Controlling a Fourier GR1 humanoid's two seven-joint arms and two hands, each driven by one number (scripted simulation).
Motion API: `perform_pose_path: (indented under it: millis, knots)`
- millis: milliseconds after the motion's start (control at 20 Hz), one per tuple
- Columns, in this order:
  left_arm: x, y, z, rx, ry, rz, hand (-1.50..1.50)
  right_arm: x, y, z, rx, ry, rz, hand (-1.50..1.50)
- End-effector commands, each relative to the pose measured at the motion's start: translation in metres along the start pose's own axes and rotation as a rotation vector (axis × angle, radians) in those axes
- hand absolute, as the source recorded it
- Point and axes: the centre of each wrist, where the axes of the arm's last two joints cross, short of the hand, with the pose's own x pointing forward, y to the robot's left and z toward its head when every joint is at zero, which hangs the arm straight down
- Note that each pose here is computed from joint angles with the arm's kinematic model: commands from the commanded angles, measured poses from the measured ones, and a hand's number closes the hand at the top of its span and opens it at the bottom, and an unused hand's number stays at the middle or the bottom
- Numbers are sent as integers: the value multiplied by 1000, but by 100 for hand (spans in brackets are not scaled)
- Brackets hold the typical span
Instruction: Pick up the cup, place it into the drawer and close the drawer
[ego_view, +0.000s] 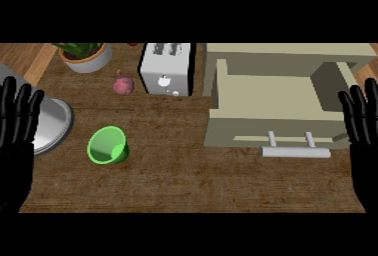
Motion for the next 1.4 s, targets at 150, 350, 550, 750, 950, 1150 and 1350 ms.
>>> perform_pose_path:
  millis: [150,350,550,750,950,1150,1350]
  knots:
    - [13,-30,8,-72,-16,55,-150,3,3,-7,5,-26,25,-150]
    - [-15,-38,24,-34,146,274,-150,-1,1,-9,94,46,86,-150]
    - [-20,-27,16,-2,167,280,-150,-4,-8,-4,108,68,109,-150]
    - [-53,-31,46,8,181,287,-150,-17,1,-9,118,56,89,-150]
    - [-60,-8,55,47,223,241,-150,-12,7,-17,117,40,97,-150]
    - [-94,14,48,115,267,166,-150,-14,-8,-11,104,39,81,-150]
    - [-112,11,63,138,318,138,-150,-13,-4,-3,101,40,92,-150]
